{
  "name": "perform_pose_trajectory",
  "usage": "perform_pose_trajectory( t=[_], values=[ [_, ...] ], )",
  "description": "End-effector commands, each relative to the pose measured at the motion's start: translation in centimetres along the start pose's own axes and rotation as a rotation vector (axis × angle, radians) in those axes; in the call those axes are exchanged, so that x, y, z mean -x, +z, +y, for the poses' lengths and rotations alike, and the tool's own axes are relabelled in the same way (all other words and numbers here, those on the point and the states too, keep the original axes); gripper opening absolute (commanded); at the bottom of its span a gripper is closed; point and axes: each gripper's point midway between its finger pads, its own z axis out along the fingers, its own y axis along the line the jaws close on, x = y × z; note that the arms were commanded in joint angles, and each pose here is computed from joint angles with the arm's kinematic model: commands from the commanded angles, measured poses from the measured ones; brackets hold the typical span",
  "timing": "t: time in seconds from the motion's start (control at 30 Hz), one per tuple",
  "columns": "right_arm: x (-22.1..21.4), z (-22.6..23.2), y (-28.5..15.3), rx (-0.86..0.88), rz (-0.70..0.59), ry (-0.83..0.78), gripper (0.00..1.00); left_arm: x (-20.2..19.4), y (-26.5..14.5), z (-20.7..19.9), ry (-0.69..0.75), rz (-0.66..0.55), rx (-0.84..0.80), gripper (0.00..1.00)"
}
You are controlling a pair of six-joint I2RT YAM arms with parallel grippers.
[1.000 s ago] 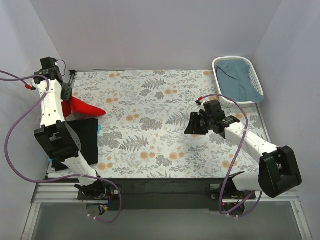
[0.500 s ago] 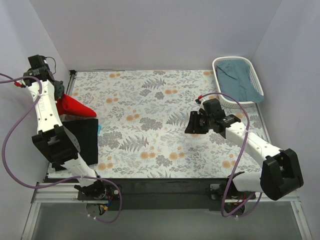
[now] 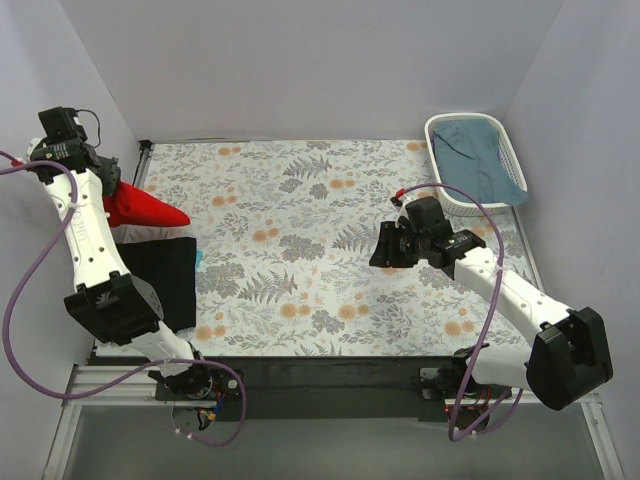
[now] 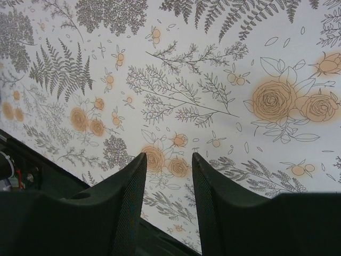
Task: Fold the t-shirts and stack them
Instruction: Neatly place the folded tshirt to the corner
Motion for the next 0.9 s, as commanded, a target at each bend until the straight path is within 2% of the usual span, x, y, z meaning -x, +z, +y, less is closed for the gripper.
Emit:
perform_pose_trajectory(
  t=[0.0, 0.13, 0.27, 0.37, 0.4, 0.43, 0.47, 0.5, 0.63, 0.87],
  values=[
    [1.3, 1.2, -1.2, 0.022, -0.053, -0.016, 0.46, 1.0, -3.6, 0.0, -0.007, -0.046, -0.065, 0.0],
    [0.4, 1.2, -1.3, 0.024, -0.04, -0.022, 0.46, 0.2, -3.6, 2.1, -0.005, -0.053, -0.03, 0.0],
    [-0.9, 1.2, -1.2, 0.022, -0.013, -0.036, 0.46, -1.5, -3.8, 5.8, -0.003, -0.058, 0.03, 0.0],
    [-1.9, 1.1, -1.3, 0.022, 0.002, -0.049, 0.46, -3.3, -4.4, 10.6, -0.011, -0.093, 0.113, 0.0],
    [-2.4, 1.2, -1.2, 0.025, 0.01, -0.056, 0.46, -4.0, -4.8, 13.1, -0.012, -0.126, 0.153, 0.1],
    [-3.1, 0.8, -1.1, 0.02, 0.024, -0.055, 0.46, -4.4, -5.0, 14.4, -0.024, -0.149, 0.168, 0.29],
    [-3.4, 0.8, -1.1, 0.021, 0.03, -0.056, 0.46, -4.6, -5.1, 15.3, -0.023, -0.169, 0.17, 0.52],
    [-3.9, 0.8, -1.0, 0.023, 0.039, -0.062, 0.46, -4.6, -5.0, 15.6, -0.028, -0.195, 0.156, 0.89],
    [-4.7, 0.9, -0.9, 0.024, 0.057, -0.076, 0.46, -6.0, -4.4, 17.1, -0.029, -0.172, 0.175, 0.9],
    [-4.4, 1.4, -1.2, 0.027, 0.037, -0.08, 0.47, -6.5, -4.2, 14.1, 0.016, -0.102, 0.058, 0.92]
  ],
)
